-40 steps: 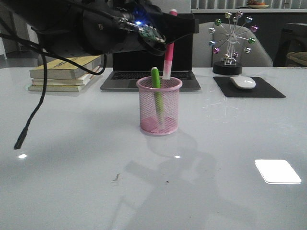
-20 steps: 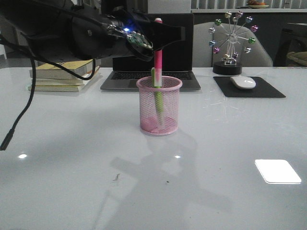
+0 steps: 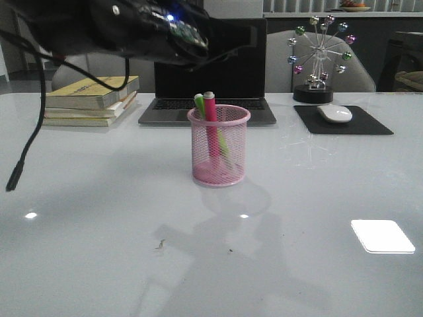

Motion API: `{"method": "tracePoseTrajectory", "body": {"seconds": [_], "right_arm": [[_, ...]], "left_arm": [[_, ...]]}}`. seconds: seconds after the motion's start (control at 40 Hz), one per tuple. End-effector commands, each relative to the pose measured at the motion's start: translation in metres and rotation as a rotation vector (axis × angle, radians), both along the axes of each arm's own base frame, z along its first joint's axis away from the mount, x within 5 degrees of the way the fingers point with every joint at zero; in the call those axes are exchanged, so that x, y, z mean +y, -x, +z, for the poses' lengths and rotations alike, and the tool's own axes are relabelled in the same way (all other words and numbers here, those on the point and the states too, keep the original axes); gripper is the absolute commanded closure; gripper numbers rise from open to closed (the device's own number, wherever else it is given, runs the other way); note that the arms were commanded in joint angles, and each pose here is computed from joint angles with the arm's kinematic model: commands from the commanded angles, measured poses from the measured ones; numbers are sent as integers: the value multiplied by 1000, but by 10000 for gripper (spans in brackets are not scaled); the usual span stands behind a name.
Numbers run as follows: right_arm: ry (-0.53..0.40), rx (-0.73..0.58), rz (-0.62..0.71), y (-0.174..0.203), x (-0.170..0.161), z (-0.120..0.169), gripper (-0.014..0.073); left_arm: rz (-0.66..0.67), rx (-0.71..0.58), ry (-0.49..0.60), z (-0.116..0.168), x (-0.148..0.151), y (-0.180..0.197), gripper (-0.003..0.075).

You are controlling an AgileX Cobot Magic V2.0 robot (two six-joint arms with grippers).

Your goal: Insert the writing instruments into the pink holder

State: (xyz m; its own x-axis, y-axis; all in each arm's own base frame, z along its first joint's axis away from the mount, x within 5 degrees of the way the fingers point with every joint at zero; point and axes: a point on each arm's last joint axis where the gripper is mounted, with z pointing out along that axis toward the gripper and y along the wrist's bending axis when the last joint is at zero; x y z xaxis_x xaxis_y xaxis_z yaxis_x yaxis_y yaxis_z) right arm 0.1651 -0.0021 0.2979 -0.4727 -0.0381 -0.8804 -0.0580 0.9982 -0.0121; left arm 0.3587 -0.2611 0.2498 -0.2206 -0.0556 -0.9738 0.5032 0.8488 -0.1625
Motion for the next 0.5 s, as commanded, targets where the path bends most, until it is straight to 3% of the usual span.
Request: {"method": "tracePoseTrajectory", "body": {"seconds": [0.0,0.25,0.475], "right_arm": [[14,-96,-24,-3,-3,15,223],[14,-96,-24,-3,-3,15,223],[14,-96,-24,-3,-3,15,223]], "left_arm": [[37,-152,87,70,24,4,398],[89,-49,-31,127,92,25,399],[169,-81,-158,166,149,60,414]]}}
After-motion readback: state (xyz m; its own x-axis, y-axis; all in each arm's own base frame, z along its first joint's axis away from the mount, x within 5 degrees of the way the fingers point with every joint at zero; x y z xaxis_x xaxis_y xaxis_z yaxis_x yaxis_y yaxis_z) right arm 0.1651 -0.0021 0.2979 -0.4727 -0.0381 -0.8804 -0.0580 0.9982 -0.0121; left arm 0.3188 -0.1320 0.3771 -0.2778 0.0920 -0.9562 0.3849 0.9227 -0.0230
